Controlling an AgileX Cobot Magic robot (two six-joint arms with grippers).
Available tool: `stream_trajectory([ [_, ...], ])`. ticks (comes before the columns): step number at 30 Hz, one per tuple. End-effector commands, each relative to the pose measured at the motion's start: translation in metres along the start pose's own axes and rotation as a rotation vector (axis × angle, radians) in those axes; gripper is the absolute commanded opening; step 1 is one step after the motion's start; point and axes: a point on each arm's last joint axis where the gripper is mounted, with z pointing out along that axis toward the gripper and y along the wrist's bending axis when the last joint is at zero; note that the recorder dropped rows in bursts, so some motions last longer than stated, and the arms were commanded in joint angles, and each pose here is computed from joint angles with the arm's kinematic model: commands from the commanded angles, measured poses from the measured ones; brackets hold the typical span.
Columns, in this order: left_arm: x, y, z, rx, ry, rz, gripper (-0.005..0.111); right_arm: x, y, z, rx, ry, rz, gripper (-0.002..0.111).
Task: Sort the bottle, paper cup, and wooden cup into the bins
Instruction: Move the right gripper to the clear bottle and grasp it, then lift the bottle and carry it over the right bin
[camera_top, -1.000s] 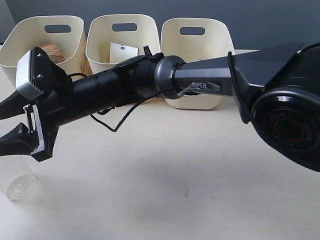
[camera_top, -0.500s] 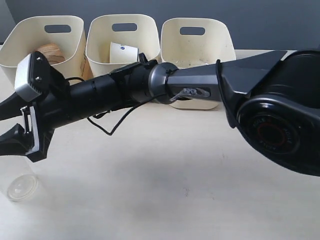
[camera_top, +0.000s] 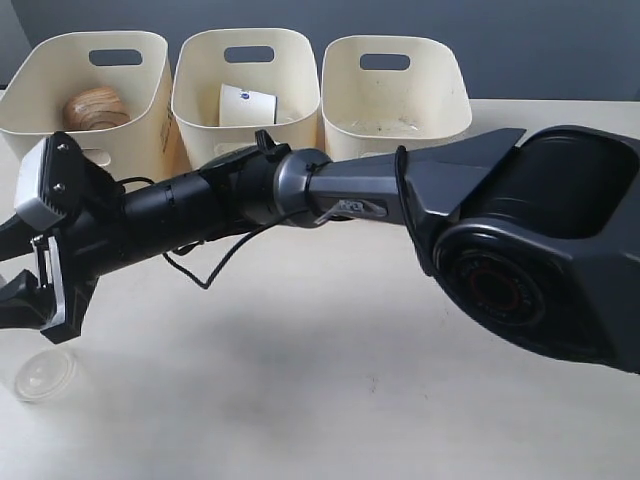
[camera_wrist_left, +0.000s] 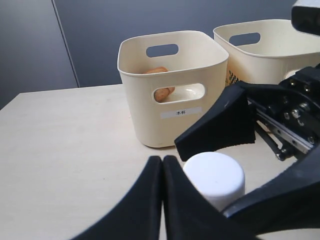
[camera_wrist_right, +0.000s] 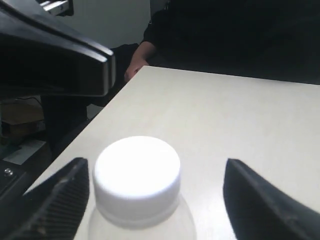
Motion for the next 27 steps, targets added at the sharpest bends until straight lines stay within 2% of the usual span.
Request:
stream_trajectory([
  [1, -0.002, 0.000, 0.000, 0.002, -0.014, -0.002, 0.000, -0.003, -0.001, 0.001, 0.008, -0.010, -0.003, 0.042],
  [4, -0.002, 0.000, 0.000, 0.002, -0.014, -0.002, 0.000, -0.003, 0.000, 0.001, 0.005, -0.012, -0.003, 0.002],
  [5, -0.002, 0.000, 0.000, 0.002, -0.014, -0.002, 0.000, -0.003, -0.001, 0.000, 0.006, -0.012, -0.003, 0.001],
  [8, -0.002, 0.000, 0.000, 0.002, -0.014, -0.002, 0.000, -0.007, -0.002, -0.003, 0.011, -0.018, -0.009, 0.001],
  [10, -0.002, 0.000, 0.000, 0.002, -0.014, -0.002, 0.000, -0.022, -0.004, -0.011, 0.023, -0.035, -0.032, -0.001],
  [14, -0.002, 0.000, 0.000, 0.002, -0.014, -0.002, 0.000, -0.066, -0.014, -0.054, 0.045, -0.007, -0.067, -0.001],
  [17, -0.002, 0.000, 0.000, 0.002, -0.014, -0.002, 0.000, -0.095, -0.023, -0.095, 0.122, -0.027, -0.073, -0.001],
  [20, -0.002, 0.000, 0.000, 0.002, -0.014, -0.002, 0.000, -0.130, -0.021, -0.161, 0.257, -0.040, -0.115, -0.001],
  [21, -0.002, 0.000, 0.000, 0.002, -0.014, -0.002, 0.000, -0.139, -0.013, -0.188, 0.307, -0.036, -0.136, -0.001],
  [22, -0.002, 0.000, 0.000, 0.002, -0.014, -0.002, 0.000, -0.140, -0.006, -0.208, 0.365, -0.026, -0.139, -0.001],
  [25, -0.002, 0.000, 0.000, 0.002, -0.014, -0.002, 0.000, -0.142, 0.015, -0.272, 0.647, -0.036, -0.138, -0.001],
  [27, -0.002, 0.000, 0.000, 0.002, -0.014, -0.002, 0.000, -0.145, 0.021, -0.299, 0.715, -0.027, -0.146, -0.001],
])
